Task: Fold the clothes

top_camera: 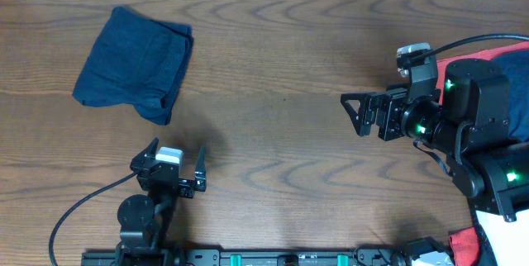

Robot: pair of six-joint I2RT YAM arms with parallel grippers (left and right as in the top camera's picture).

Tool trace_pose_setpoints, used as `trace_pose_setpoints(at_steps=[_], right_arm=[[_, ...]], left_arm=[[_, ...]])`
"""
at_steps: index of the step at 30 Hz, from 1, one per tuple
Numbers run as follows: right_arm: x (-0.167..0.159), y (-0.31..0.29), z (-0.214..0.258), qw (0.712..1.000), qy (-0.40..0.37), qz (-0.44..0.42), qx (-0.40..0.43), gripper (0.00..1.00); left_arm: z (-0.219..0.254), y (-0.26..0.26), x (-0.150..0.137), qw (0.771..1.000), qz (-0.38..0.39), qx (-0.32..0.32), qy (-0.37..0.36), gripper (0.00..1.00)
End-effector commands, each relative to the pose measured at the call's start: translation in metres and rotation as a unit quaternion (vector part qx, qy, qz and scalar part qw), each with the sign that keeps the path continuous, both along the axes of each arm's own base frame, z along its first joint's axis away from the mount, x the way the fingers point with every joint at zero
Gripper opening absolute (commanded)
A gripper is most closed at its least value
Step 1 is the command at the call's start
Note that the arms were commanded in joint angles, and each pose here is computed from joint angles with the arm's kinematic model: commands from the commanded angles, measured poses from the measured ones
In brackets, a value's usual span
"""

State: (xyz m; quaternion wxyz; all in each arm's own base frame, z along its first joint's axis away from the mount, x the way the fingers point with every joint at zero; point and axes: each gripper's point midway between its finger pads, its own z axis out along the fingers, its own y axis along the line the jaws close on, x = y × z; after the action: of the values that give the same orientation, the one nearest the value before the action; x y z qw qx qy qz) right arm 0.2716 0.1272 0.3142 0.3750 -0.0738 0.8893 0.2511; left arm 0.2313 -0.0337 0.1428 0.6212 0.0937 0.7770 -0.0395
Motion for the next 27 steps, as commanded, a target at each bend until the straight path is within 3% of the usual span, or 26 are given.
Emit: trace_pose_setpoints(at_steps=[1,21,27], right_arm=[[0.002,-0.005,0.001,1.000,-0.004,-0.005,-0.005,0.99],[0.002,-0.005,0.000,1.000,-0.003,-0.005,-0.005,0.99],[0.017,-0.033,0.004,0.994,-0.046,-0.063,-0.070,0.99]], left_arm=[[-0.011,-0.002,0.000,1.000,-0.005,-0.003,0.011,0.98],[-0.011,-0.002,0.000,1.000,-0.005,-0.003,0.011,0.98],[-0.011,-0.002,0.000,1.000,-0.005,-0.003,0.011,0.98]])
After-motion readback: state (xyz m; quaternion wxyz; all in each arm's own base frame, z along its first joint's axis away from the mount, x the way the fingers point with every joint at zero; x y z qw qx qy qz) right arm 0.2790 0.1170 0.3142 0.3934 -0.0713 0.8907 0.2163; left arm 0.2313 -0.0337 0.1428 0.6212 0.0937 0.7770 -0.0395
